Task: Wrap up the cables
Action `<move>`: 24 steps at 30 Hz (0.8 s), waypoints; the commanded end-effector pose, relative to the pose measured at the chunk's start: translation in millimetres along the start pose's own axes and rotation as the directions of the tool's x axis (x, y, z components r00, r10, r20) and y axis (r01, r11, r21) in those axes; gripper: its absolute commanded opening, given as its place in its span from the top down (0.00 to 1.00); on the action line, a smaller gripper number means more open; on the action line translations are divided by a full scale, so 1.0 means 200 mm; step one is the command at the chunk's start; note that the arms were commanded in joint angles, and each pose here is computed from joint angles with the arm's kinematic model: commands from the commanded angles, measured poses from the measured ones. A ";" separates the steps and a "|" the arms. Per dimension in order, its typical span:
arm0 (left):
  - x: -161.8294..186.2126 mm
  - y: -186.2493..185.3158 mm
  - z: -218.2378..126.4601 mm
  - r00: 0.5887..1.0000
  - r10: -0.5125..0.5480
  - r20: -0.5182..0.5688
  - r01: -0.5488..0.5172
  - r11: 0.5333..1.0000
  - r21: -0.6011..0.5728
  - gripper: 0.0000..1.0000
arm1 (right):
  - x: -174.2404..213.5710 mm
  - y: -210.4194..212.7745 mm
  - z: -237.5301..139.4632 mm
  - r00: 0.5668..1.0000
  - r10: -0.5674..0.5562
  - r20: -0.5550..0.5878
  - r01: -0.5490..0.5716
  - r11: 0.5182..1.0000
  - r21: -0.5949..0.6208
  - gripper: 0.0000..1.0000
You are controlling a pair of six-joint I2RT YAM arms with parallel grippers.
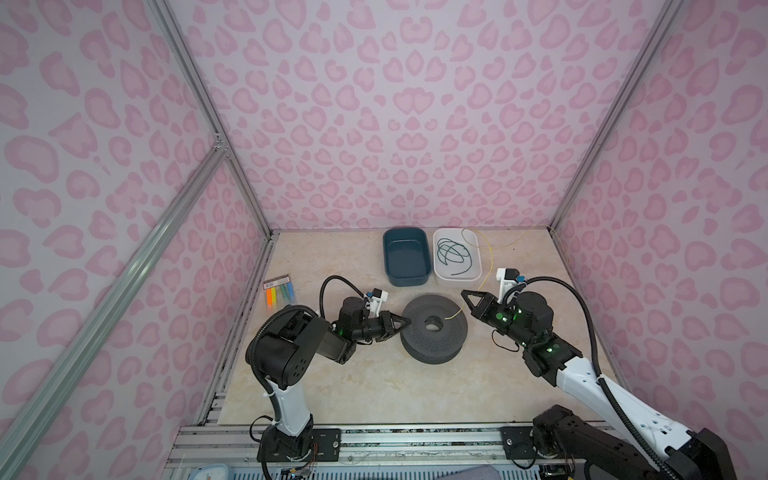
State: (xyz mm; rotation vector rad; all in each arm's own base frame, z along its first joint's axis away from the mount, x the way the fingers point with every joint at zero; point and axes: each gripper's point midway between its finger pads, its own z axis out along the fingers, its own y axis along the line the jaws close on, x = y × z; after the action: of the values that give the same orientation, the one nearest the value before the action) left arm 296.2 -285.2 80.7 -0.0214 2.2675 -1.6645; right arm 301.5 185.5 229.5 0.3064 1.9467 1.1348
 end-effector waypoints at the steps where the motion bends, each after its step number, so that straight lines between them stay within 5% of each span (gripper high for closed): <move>1: -0.05 0.00 -0.02 0.997 0.069 0.031 -0.067 0.996 -0.062 0.90 | -0.01 0.01 0.00 1.000 -0.013 0.002 0.013 1.000 -0.004 1.00; 7: -0.11 -0.11 -0.09 0.986 0.165 0.020 -0.158 0.970 -0.187 0.96 | -0.03 0.05 -0.01 1.000 -0.023 0.012 0.023 1.000 -0.013 1.00; 11: -0.13 -0.24 -0.16 0.955 0.294 -0.042 -0.291 0.898 -0.329 0.96 | -0.06 0.08 -0.02 0.999 -0.040 0.024 0.041 0.999 -0.020 1.00; 16: -0.18 -0.42 -0.26 0.881 0.460 -0.116 -0.450 0.736 -0.506 0.96 | -0.09 0.08 -0.04 0.998 -0.048 0.041 0.049 0.999 -0.020 1.00; 24: -0.17 -0.57 -0.28 0.732 0.619 -0.285 -0.609 0.408 -0.681 0.96 | -0.15 0.06 -0.09 0.996 -0.049 0.079 0.050 0.999 -0.010 1.00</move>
State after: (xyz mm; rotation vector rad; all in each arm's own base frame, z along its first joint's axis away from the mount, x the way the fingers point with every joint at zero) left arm 285.4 -286.5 217.4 0.5132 2.3337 -0.5957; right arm 303.8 167.9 259.0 0.3027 1.8757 1.1008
